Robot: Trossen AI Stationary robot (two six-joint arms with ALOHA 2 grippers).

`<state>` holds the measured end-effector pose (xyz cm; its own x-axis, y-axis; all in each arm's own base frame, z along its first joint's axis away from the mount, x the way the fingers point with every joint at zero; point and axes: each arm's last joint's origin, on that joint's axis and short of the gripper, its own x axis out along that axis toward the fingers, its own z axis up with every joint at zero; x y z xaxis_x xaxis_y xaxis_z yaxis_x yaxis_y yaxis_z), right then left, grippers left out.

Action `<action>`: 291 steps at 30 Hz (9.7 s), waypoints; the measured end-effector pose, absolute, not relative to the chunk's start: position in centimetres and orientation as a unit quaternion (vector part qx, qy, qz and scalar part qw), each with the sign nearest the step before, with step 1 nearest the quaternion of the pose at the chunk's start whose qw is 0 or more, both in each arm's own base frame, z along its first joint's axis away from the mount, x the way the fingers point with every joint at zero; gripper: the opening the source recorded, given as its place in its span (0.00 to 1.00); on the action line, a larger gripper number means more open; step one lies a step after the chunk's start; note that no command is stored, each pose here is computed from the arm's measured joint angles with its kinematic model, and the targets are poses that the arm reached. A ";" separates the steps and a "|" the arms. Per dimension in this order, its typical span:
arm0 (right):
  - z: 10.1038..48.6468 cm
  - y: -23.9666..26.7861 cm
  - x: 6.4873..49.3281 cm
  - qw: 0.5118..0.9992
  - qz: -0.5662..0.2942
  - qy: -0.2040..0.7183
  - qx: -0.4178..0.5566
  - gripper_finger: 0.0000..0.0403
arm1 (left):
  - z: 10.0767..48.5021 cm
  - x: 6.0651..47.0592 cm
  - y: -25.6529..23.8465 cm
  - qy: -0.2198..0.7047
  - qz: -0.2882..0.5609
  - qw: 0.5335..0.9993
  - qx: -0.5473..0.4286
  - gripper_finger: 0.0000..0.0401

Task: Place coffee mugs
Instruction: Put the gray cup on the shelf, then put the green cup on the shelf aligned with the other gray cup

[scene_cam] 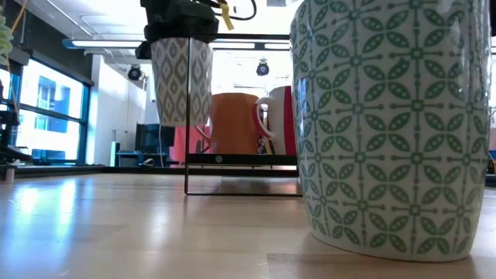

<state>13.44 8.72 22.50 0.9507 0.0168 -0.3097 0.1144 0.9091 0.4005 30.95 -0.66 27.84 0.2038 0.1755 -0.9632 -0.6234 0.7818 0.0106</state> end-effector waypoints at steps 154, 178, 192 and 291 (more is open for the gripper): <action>23.4 8.7 12.4 0.950 0.095 0.177 0.238 0.26 | 23.6 38.2 -2.8 0.603 0.274 0.717 -0.219 0.09; 23.4 8.7 12.4 0.950 0.096 0.177 0.238 0.26 | 23.6 38.3 -2.8 0.602 0.270 0.719 -0.217 0.31; 23.4 8.7 12.4 0.950 0.096 0.177 0.238 0.26 | 24.5 38.7 -3.0 0.603 0.247 0.725 -0.221 0.37; 31.0 20.8 32.1 0.879 0.058 0.469 0.054 0.26 | 31.0 18.9 -7.7 0.478 0.325 0.816 0.002 0.37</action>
<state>32.09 20.83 31.05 0.5526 0.1523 -0.8194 -0.0515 0.9875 0.1488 18.88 -7.67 30.96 0.3325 0.5323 -0.7785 -0.5282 0.7890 0.3139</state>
